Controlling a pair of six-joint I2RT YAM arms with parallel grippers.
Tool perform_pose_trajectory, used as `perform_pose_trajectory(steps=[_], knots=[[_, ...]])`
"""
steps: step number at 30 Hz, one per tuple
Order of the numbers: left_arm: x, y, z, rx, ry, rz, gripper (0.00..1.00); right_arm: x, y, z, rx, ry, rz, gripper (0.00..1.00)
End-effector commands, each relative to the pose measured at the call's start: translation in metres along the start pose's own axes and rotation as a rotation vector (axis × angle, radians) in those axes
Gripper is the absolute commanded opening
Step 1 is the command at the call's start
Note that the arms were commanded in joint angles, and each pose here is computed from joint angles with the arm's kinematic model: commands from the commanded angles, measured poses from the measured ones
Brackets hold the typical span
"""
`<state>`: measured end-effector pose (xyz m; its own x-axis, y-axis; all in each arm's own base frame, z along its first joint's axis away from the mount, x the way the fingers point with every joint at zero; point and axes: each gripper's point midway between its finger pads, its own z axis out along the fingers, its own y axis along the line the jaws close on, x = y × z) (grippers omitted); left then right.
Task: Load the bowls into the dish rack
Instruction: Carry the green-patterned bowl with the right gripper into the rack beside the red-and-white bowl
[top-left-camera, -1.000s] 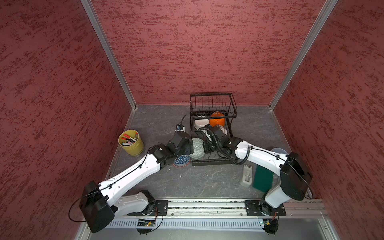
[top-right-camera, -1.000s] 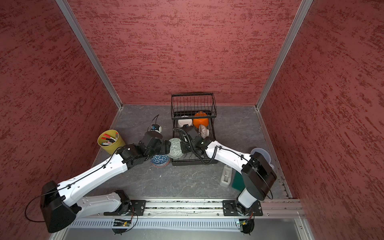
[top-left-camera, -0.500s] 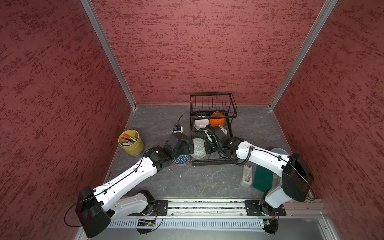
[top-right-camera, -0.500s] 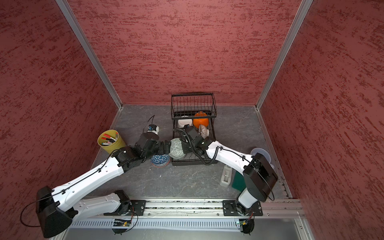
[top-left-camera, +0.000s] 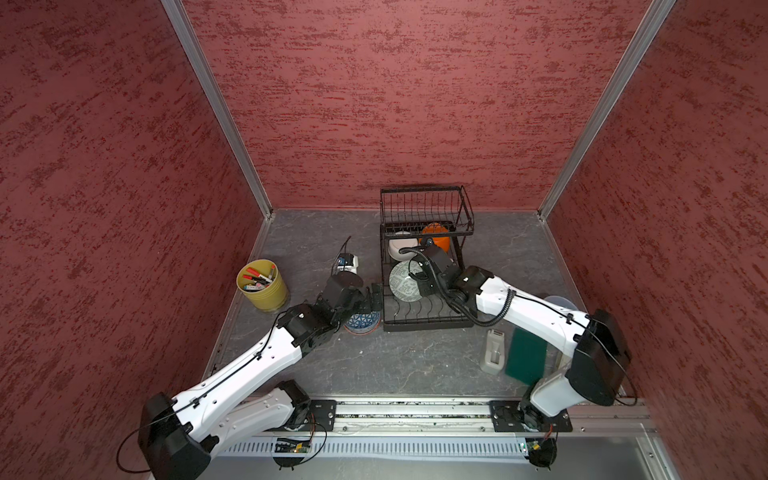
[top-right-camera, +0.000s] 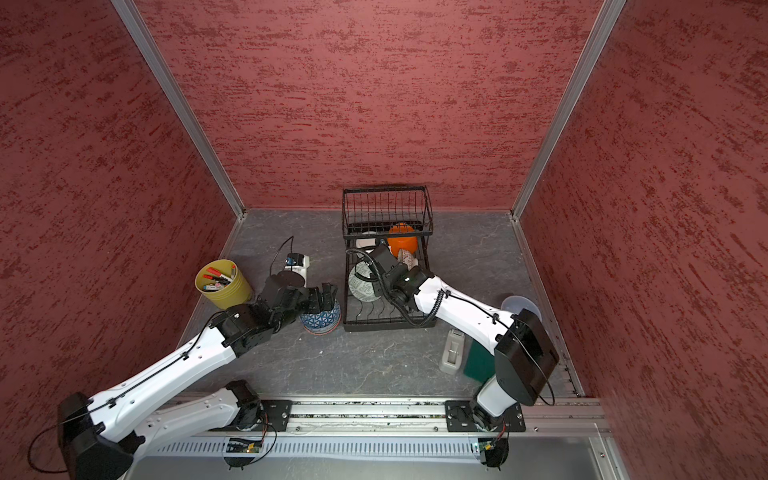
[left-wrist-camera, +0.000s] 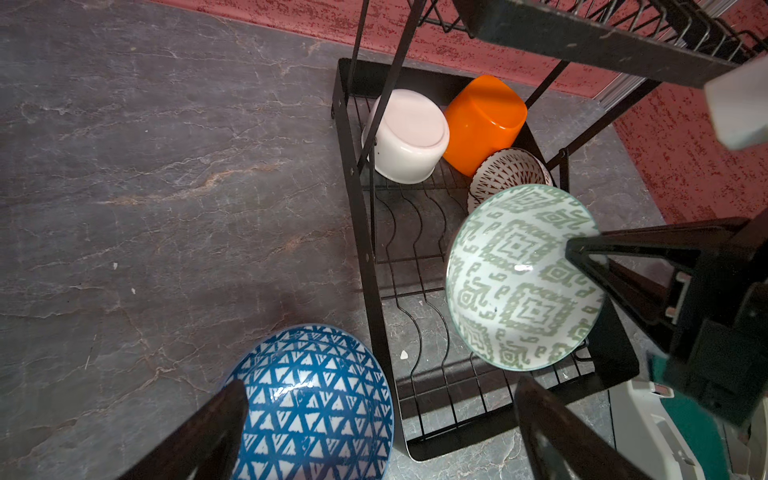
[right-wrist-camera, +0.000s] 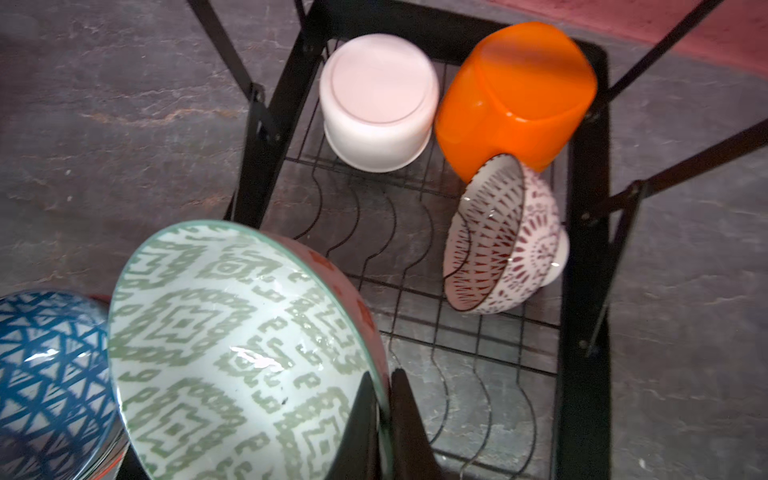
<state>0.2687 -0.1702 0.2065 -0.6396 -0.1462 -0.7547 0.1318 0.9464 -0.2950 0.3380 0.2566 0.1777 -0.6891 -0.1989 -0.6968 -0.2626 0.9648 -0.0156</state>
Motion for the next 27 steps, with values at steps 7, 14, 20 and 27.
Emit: perform_pose_trajectory(steps=[7, 14, 20, 27], knots=[[-0.003, 0.004, 0.0, 0.022, -0.01, -0.011, 1.0, -0.033, -0.035, -0.003, 0.257, -0.124, -0.045, 0.0], [-0.001, 0.01, 0.0, 0.016, -0.011, -0.025, 1.0, -0.035, -0.028, 0.008, 0.316, -0.155, -0.089, 0.0], [0.002, 0.015, -0.002, 0.006, -0.007, -0.032, 0.99, -0.038, -0.017, 0.017, 0.363, -0.195, -0.137, 0.0], [0.004, 0.019, -0.002, -0.004, -0.009, -0.041, 1.0, -0.044, -0.016, 0.027, 0.469, -0.235, -0.19, 0.0]])
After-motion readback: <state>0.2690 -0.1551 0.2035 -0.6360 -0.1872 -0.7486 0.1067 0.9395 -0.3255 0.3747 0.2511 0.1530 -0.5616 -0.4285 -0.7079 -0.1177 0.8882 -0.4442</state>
